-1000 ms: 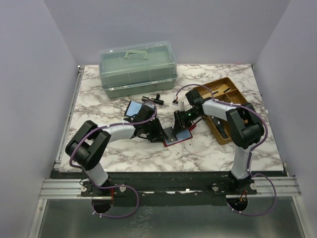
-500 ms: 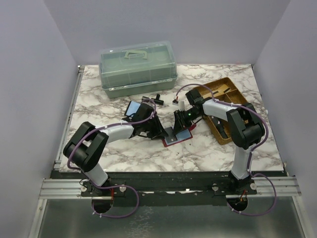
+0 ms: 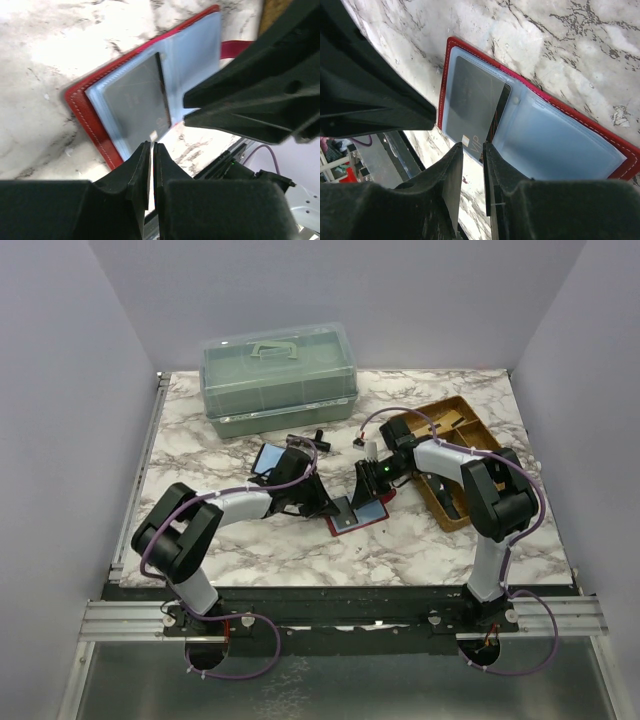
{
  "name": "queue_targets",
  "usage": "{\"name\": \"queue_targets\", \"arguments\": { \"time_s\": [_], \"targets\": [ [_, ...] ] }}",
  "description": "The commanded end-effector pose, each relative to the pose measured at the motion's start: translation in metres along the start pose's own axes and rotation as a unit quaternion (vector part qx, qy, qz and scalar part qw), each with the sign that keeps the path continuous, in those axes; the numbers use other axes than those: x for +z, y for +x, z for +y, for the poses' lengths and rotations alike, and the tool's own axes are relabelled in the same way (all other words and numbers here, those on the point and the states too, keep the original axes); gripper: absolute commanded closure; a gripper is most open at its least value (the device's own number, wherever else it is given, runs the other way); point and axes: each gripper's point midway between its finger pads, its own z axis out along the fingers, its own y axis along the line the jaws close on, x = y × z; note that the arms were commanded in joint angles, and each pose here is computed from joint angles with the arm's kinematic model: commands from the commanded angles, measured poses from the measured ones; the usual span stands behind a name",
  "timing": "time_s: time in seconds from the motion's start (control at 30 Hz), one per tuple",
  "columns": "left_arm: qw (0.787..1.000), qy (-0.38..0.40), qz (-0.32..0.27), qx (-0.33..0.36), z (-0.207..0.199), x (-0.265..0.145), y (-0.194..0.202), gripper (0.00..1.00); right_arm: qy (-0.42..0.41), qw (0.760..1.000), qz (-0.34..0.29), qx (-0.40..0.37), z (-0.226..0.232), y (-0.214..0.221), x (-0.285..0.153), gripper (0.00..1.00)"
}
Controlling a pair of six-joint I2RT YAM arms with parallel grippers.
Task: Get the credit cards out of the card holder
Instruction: Remove the credit card from the card holder.
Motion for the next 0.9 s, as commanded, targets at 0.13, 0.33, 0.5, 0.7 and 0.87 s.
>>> {"name": "queue_targets", "arguments": {
  "time_s": [0.13, 0.33, 0.5, 0.7, 0.87],
  "targets": [
    [0.999, -0.044, 0.029, -0.013, 0.037, 0.019, 0.012, 0.9, 0.004, 1.0, 0.0, 0.008, -0.003, 0.004, 0.0, 0.64],
    [0.996, -0.072, 0.039, -0.024, 0.056, 0.022, 0.02, 0.94, 0.004, 1.0, 0.011, 0.025, -0.01, 0.011, 0.007, 0.62],
    [0.993, -0.102, 0.045, -0.034, 0.075, 0.018, 0.029, 0.98, 0.028, 0.999, 0.016, 0.034, -0.019, 0.012, 0.009, 0.61],
    [0.992, -0.109, 0.056, -0.041, 0.086, 0.021, 0.036, 1.0, 0.027, 0.998, 0.024, 0.043, -0.023, 0.018, 0.013, 0.6],
    [0.992, -0.102, 0.059, -0.042, 0.083, 0.03, 0.032, 1.0, 0.026, 0.998, 0.031, 0.053, -0.026, 0.019, 0.017, 0.59]
  ]
}}
